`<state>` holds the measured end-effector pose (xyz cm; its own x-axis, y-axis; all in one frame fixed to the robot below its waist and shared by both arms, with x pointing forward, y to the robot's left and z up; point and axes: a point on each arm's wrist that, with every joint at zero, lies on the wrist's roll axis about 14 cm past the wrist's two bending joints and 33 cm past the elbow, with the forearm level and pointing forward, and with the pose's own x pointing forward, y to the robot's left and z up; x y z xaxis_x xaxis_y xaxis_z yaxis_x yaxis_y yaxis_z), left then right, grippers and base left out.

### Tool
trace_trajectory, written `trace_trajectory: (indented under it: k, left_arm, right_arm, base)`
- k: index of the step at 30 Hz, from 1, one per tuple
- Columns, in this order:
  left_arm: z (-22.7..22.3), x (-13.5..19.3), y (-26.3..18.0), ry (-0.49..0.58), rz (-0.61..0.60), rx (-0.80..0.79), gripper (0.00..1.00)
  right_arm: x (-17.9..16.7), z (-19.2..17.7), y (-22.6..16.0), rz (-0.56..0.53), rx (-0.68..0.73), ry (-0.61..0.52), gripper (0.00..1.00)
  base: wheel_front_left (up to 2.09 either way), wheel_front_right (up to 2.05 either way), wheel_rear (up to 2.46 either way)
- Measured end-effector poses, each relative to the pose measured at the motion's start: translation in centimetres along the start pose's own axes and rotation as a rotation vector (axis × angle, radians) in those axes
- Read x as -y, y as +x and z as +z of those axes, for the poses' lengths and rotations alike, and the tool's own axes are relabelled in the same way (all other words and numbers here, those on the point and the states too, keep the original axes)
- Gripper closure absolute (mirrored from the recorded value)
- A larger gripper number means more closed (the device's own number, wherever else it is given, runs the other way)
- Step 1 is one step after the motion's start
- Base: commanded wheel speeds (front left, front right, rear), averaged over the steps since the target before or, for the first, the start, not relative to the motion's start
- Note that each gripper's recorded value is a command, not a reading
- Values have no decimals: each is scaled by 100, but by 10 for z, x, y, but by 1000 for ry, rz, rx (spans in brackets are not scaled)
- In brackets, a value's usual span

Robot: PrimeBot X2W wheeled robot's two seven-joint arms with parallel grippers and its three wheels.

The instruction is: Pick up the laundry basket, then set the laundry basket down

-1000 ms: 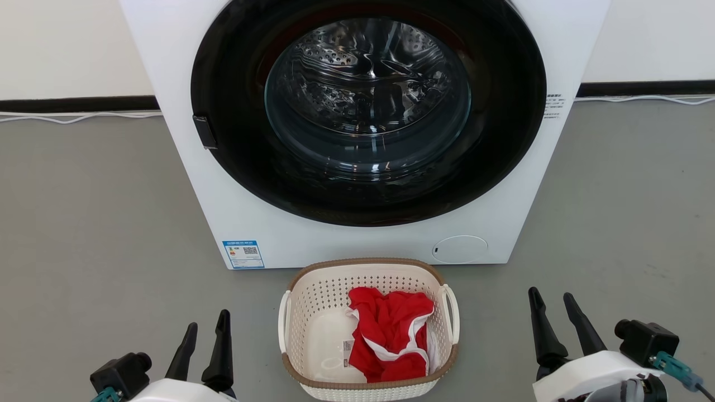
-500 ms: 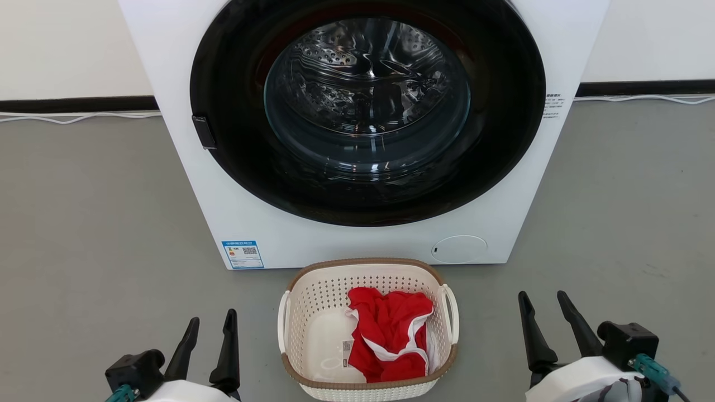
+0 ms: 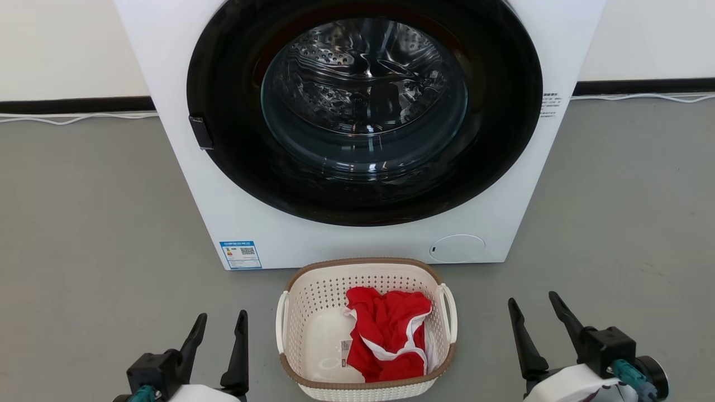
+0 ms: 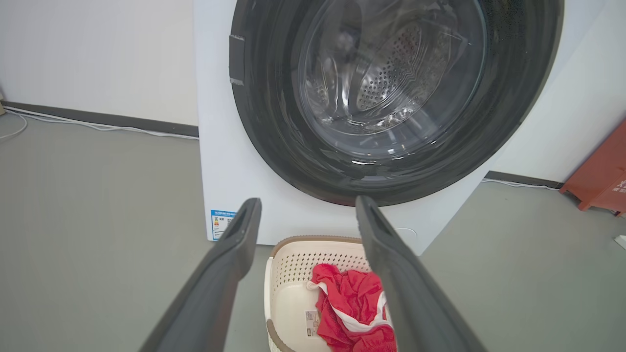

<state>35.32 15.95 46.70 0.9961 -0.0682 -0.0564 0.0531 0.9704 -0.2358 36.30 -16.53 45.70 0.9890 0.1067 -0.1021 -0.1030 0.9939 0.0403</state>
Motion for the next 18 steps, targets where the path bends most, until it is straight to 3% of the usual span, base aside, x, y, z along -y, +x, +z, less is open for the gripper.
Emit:
trace_trajectory:
  k: [9,18]
  left_arm:
    - [-5,6,-4,94,-32,-3,0]
    - [-8,6,-3,94,-34,-14,0]
  right_arm:
    - [-2,-2,-1,21,2,-104,0]
    - [3,-3,-2,6,-3,-99,0]
  base:
    - [0,0,0]
    - [0,0,0]
